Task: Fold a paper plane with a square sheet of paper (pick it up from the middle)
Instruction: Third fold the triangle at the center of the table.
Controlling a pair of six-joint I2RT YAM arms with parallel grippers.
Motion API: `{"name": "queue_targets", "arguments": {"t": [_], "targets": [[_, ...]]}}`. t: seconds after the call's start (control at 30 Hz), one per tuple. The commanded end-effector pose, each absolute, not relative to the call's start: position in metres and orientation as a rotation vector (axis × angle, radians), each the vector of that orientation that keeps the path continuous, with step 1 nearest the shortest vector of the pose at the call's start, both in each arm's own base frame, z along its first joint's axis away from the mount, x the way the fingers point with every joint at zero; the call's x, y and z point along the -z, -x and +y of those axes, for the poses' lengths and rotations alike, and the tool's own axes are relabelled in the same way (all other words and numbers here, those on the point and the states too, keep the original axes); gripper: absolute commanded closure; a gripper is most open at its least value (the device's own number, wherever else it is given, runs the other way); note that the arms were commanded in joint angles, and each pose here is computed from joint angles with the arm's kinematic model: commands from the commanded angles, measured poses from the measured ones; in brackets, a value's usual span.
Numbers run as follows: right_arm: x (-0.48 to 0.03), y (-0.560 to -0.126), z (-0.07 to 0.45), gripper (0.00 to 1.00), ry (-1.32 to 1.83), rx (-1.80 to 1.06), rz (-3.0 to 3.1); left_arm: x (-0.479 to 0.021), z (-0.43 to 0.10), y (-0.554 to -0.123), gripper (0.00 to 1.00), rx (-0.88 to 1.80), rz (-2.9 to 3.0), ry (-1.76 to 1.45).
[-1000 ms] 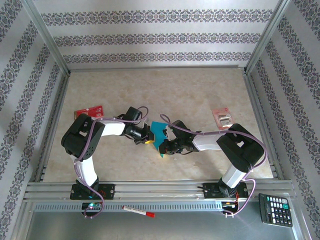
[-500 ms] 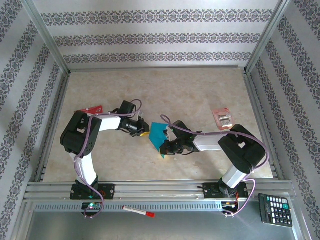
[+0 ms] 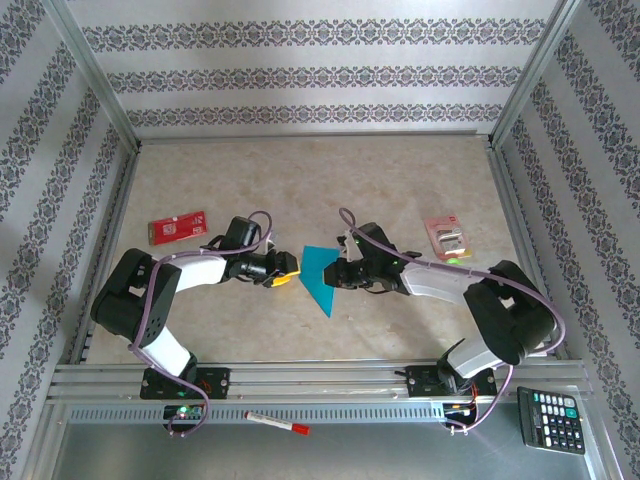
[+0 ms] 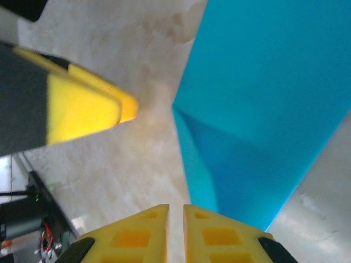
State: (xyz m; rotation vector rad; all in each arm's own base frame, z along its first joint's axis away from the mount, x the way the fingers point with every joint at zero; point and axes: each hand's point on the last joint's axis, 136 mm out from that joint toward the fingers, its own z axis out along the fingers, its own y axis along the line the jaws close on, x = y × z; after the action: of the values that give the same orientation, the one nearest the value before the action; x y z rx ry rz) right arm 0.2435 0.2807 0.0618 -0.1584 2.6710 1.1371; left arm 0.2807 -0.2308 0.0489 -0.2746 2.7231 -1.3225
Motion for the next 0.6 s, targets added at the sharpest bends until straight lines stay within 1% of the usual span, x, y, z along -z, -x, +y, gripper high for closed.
{"name": "queue_targets", "arguments": {"t": [0.0,0.17,0.33,0.47,0.57], "targets": [[-0.051,-0.255,0.280,0.88,0.121,-1.072,2.701,-0.061,-0.241,-0.282,0.49,1.358,2.694,0.209],[-0.028,-0.253,0.275,0.93,0.096,-1.027,2.770,-0.054,-0.247,-0.275,0.46,1.333,2.759,0.181],[-0.013,-0.248,0.263,0.94,0.074,-0.973,2.809,-0.050,-0.249,-0.275,0.46,1.317,2.783,0.177],[-0.004,-0.244,0.258,0.96,0.069,-0.946,2.831,-0.045,-0.253,-0.275,0.47,1.305,2.814,0.162],[0.002,-0.242,0.256,0.97,0.060,-0.943,2.842,-0.041,-0.254,-0.278,0.51,1.296,2.834,0.174]]}}
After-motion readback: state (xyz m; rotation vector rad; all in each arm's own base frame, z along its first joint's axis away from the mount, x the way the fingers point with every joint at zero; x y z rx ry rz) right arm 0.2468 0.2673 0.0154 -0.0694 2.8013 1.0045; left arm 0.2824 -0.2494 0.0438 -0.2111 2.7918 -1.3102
